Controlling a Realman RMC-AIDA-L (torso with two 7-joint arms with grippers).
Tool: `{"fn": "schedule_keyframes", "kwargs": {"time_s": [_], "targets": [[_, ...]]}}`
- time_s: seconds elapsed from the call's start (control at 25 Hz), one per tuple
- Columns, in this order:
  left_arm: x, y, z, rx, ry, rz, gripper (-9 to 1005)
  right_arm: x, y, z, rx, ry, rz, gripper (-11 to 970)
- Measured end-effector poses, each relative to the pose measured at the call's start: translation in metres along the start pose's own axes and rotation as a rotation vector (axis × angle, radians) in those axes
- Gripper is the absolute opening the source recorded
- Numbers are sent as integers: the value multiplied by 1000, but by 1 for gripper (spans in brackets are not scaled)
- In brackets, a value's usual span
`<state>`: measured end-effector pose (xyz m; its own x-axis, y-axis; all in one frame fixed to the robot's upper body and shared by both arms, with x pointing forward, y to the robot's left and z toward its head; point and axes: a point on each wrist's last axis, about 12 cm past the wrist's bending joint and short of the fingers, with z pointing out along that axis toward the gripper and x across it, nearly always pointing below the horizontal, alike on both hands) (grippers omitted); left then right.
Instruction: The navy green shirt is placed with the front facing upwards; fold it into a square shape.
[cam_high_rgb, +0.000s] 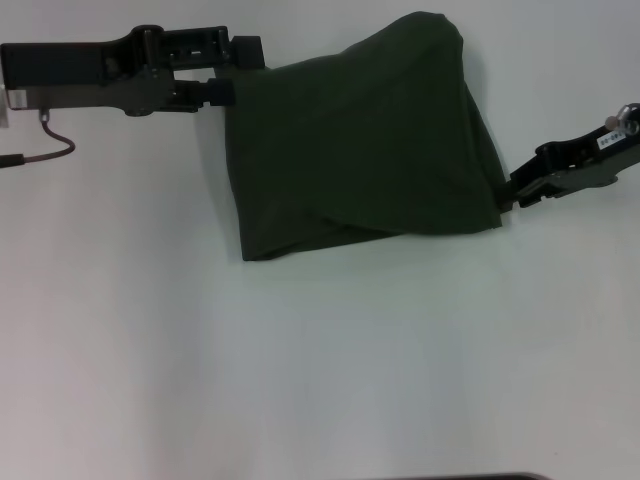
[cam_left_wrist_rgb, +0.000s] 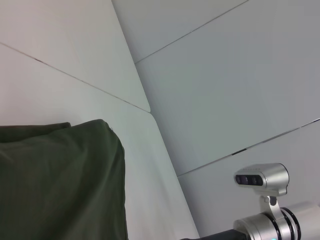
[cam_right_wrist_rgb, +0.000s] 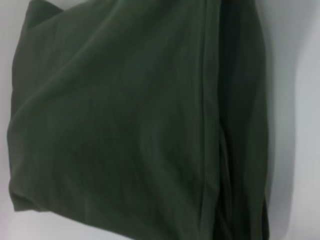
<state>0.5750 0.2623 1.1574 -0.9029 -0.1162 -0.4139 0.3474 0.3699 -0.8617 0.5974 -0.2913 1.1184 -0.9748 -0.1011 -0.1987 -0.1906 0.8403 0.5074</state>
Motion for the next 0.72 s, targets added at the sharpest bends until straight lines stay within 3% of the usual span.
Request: {"fn": "schedule_keyframes", "kwargs": {"time_s": [0.72], "targets": [[3,2,0,-3,6,-2,875,-1,7,22,-16,-13,17,252]]}}
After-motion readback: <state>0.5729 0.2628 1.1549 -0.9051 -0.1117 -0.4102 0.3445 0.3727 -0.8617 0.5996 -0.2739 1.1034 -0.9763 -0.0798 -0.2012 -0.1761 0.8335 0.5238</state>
